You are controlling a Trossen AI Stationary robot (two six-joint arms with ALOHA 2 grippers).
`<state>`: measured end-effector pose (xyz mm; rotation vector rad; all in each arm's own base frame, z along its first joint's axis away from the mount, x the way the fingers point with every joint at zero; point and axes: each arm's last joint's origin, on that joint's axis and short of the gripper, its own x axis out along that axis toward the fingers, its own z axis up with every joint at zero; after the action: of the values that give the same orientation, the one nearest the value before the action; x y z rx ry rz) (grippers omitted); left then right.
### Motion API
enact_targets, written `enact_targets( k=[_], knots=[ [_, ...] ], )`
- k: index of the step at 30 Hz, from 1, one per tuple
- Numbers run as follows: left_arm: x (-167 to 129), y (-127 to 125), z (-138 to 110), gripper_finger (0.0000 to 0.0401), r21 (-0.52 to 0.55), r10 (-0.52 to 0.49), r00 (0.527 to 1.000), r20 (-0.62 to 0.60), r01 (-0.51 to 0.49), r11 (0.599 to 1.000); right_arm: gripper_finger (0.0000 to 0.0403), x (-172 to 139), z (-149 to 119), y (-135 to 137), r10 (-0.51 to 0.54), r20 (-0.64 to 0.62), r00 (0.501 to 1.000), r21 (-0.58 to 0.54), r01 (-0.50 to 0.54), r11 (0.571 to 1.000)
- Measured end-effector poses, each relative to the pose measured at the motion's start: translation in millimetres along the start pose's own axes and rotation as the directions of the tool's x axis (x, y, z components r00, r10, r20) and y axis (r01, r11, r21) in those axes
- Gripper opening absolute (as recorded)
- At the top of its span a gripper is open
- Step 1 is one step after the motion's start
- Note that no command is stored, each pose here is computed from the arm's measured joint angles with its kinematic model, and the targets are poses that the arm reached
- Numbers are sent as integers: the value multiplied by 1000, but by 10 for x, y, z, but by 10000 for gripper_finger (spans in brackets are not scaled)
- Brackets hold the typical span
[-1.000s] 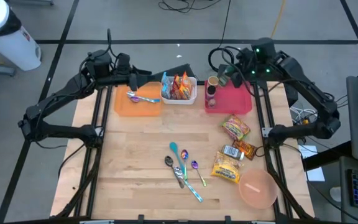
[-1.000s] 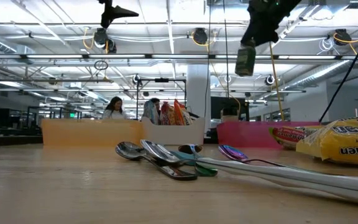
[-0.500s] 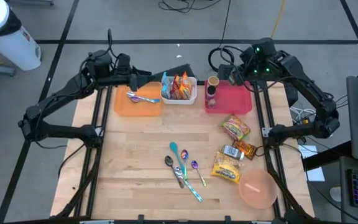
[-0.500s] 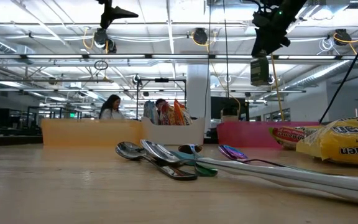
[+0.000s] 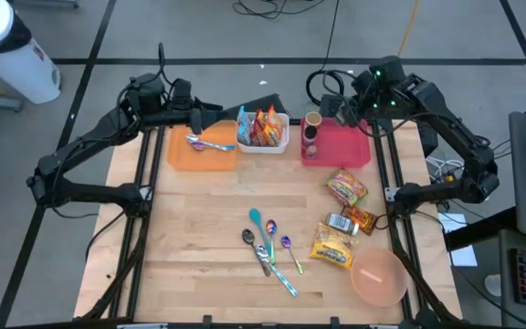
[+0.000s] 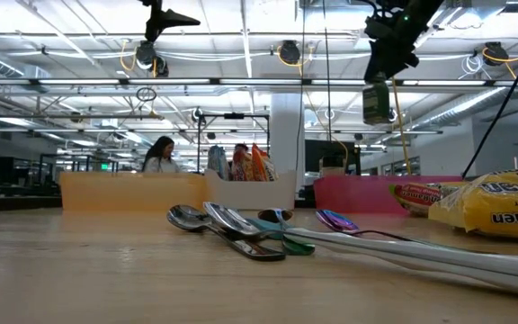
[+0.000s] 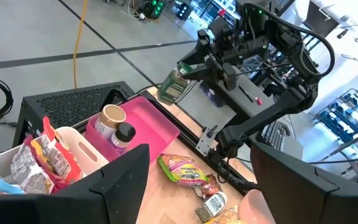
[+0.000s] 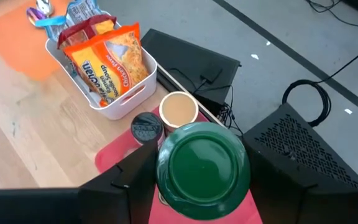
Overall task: Pick & Place Food Item
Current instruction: Put the green spice bottle into the red bin
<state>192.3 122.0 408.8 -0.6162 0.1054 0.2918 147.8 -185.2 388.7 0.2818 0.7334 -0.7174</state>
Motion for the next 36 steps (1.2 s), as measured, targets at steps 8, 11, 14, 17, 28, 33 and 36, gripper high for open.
enact_targets(
  k=[8,11,14,17,28,33,36],
  knots=[
    [0,1,-1,285,0,2,1000,1,-2,1000,198,61,-54,0,3,-29,1000,1,-3,1000],
    [0,1,-1,285,0,2,1000,1,-2,1000,198,80,-72,1,5,-38,999,2,-5,1000],
    [0,1,0,285,0,2,1000,1,-2,1000,198,93,-83,1,6,-43,999,2,-6,1000],
    [0,1,0,285,0,2,1000,1,-2,1000,198,101,-90,5,21,-46,999,-1,-21,1000],
    [1,0,-1,285,0,2,1000,1,-2,1000,198,102,-89,17,60,-40,997,-2,-60,998],
    [2,1,-1,285,-1,2,1000,1,-2,1000,200,100,-87,30,106,-34,994,-1,-107,994],
    [2,1,-1,285,-1,3,1000,1,-3,1000,208,100,-87,32,111,-34,993,-1,-111,994]
  ],
)
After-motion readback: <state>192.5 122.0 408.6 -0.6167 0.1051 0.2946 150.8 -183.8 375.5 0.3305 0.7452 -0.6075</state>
